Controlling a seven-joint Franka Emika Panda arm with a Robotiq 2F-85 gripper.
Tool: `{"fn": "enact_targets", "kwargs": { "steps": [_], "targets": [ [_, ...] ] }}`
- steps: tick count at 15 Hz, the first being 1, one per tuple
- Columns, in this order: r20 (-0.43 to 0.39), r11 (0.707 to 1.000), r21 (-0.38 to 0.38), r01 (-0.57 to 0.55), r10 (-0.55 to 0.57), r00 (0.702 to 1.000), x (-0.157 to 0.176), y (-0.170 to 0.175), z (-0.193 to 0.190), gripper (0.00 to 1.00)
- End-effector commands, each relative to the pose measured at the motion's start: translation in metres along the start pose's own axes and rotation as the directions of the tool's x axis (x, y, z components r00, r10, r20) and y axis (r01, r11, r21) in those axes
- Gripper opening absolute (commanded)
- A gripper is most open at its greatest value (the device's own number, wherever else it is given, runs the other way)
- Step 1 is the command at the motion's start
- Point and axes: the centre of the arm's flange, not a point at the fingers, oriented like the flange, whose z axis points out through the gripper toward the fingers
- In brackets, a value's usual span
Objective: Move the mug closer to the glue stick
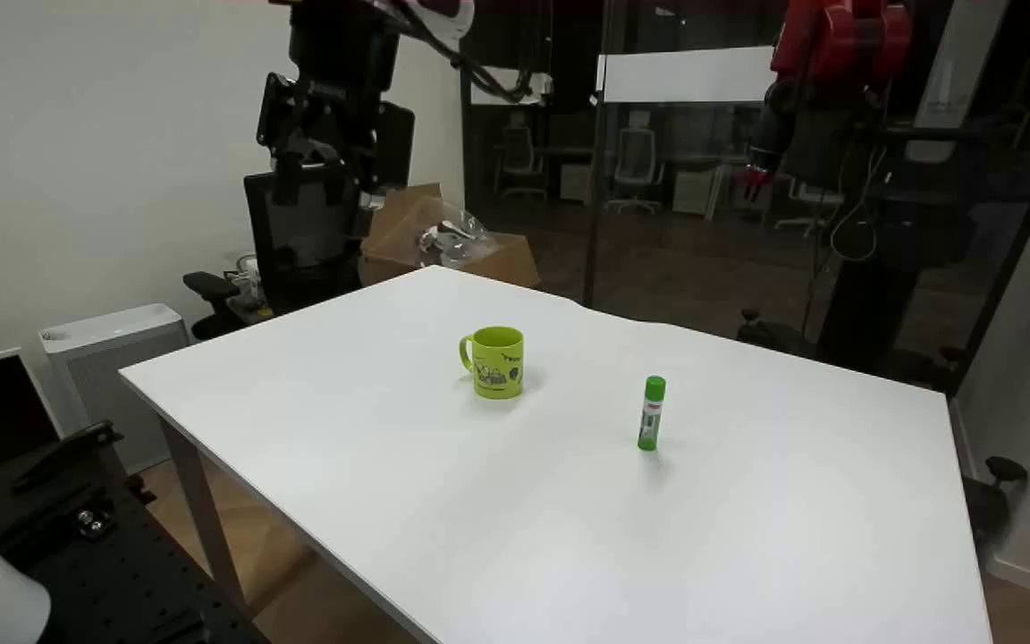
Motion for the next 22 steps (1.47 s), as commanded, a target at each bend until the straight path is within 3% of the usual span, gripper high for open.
{"fn": "enact_targets", "kwargs": {
  "steps": [1, 16, 20, 22],
  "targets": [
    [-0.001, 1.0, -0.001, 0.0, 0.0, 1.0, 0.0, 0.0, 0.0, 1.0],
    [0.0, 1.0, 0.005, -0.003, 0.003, 1.0, 0.001, 0.0, -0.001, 1.0],
    [0.002, 0.989, -0.035, 0.147, -0.147, 0.989, 0.038, 0.016, -0.004, 1.0],
    [-0.013, 0.96, -0.136, 0.244, -0.248, 0.969, 0.07, 0.033, -0.01, 1.0]
  ]
}}
